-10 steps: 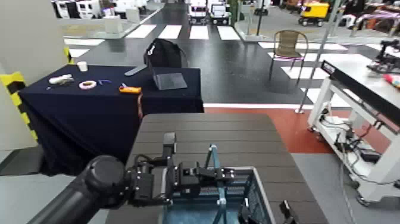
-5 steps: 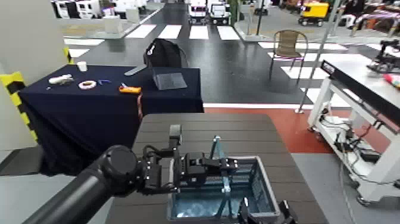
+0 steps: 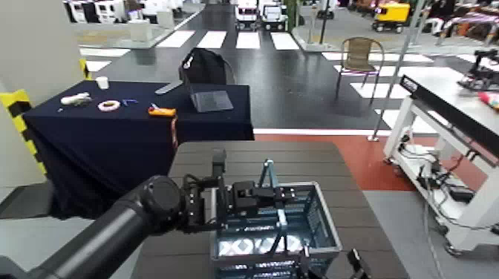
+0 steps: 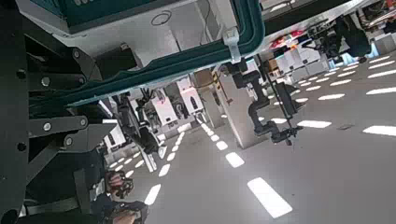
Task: Place the crate on the table.
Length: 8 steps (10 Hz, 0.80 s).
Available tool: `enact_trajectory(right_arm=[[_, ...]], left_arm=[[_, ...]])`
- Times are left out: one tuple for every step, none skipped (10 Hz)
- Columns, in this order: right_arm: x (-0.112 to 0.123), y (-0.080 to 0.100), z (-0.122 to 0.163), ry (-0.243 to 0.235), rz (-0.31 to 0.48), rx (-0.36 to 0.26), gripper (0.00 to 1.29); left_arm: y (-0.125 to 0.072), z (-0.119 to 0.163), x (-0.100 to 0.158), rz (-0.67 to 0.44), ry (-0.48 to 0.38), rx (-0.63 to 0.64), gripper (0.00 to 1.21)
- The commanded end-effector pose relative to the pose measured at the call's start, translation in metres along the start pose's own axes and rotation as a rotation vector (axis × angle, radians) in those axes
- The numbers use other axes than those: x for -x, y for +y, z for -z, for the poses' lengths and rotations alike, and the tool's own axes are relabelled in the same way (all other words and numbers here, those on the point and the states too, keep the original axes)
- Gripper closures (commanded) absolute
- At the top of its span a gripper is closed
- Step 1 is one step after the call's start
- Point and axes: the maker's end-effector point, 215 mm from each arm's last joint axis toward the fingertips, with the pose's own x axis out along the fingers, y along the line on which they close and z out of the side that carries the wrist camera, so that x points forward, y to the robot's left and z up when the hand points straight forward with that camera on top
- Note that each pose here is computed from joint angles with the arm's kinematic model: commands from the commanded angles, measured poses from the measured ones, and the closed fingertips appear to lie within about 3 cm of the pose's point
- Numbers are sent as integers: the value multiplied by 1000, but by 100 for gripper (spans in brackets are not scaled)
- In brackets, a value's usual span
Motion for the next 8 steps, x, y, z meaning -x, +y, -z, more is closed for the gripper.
enact_trajectory(right_arm=[[0,2,0,0,-3,-2,13],[0,2,1,2,-4,-3,13],[0,3,0,0,-3,-4,13],[0,3,0,0,-4,-4,13],[0,2,0,-1,-2,-6,13],[0,2,0,-1,-2,-6,13],[0,3,0,-3,-4,-6,13],[0,2,-1,-4,-2,-7,13]], left_arm=[[13,-13,3,-45,-23,-42,120],[15,-19,2,-51,-34,-58,120],[17,-24,3,-62,-43,-74,120],[19,-26,5,-69,-47,-78,120],[17,-26,4,-66,-41,-81,120],[17,-24,3,-63,-39,-80,120],[17,-24,3,-61,-39,-80,107],[17,-25,3,-62,-40,-80,107]])
